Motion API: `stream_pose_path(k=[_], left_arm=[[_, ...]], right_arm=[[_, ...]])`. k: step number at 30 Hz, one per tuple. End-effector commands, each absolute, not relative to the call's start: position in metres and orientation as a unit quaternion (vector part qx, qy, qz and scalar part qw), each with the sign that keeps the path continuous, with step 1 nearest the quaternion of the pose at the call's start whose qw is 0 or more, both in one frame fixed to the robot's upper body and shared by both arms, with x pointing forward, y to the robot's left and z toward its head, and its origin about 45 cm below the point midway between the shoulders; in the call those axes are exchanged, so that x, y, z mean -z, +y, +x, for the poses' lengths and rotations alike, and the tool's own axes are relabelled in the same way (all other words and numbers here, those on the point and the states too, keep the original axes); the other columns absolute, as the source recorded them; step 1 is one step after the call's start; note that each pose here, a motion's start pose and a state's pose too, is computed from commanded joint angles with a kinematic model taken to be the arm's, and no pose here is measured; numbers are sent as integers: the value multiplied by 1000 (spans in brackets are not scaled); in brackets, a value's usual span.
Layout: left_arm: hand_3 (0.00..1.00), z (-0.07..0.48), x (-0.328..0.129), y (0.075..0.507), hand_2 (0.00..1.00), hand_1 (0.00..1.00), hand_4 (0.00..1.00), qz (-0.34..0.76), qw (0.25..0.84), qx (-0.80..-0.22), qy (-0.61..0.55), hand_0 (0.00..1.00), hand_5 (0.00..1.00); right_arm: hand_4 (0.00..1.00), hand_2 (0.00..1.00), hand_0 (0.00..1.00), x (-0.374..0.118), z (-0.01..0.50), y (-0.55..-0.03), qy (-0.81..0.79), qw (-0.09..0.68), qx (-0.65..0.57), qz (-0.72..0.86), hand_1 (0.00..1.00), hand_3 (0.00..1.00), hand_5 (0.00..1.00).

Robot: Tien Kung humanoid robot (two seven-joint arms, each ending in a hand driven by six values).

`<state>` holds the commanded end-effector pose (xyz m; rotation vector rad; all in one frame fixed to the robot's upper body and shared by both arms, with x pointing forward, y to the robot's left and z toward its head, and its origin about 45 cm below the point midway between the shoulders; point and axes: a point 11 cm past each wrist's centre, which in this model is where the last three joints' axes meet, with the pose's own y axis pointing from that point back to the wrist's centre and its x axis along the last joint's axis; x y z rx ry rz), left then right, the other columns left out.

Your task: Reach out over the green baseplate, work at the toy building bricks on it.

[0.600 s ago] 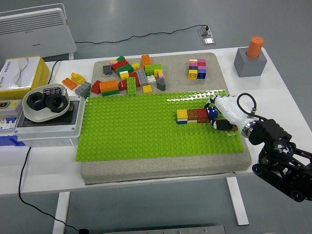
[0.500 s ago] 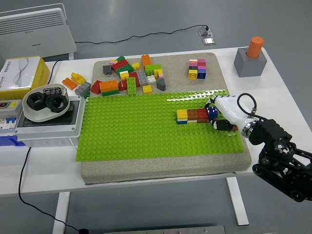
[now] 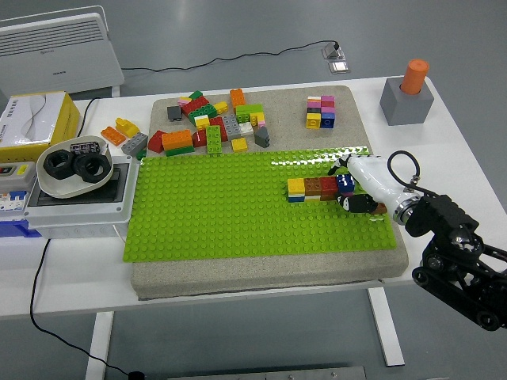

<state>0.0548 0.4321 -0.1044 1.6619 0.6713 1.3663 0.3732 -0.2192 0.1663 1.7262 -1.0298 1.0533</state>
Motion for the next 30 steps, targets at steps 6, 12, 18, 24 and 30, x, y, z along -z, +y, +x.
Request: stream_pose_path(k=[6,12,18,24,30], left_arm=[[527,55,104,433,440,535,435,666,429,-547,269,691,270],[528,56,104,434,439,535,434,665,429,-549,268,691,267],[528,57,104,434,438,534,430,665,429,-550,267,691,265],[527,57,103,434,437,534,429,664,429,-551,267,691,263],[527,58,104,433,437,534,429,664,429,-552,267,691,264]], right_arm=[[823,842,807,-170,374,-225,-412,428,-431,679,805,679,254],[948,848,825,-179,375,-232,-408,438,-455,659,811,688,504],[984,852,828,-179,376,-236,-409,443,-455,656,813,656,585],[991,852,830,-173,375,-238,-405,450,-451,657,815,639,605],[991,852,831,-169,373,-238,-401,453,-448,658,814,637,611]])
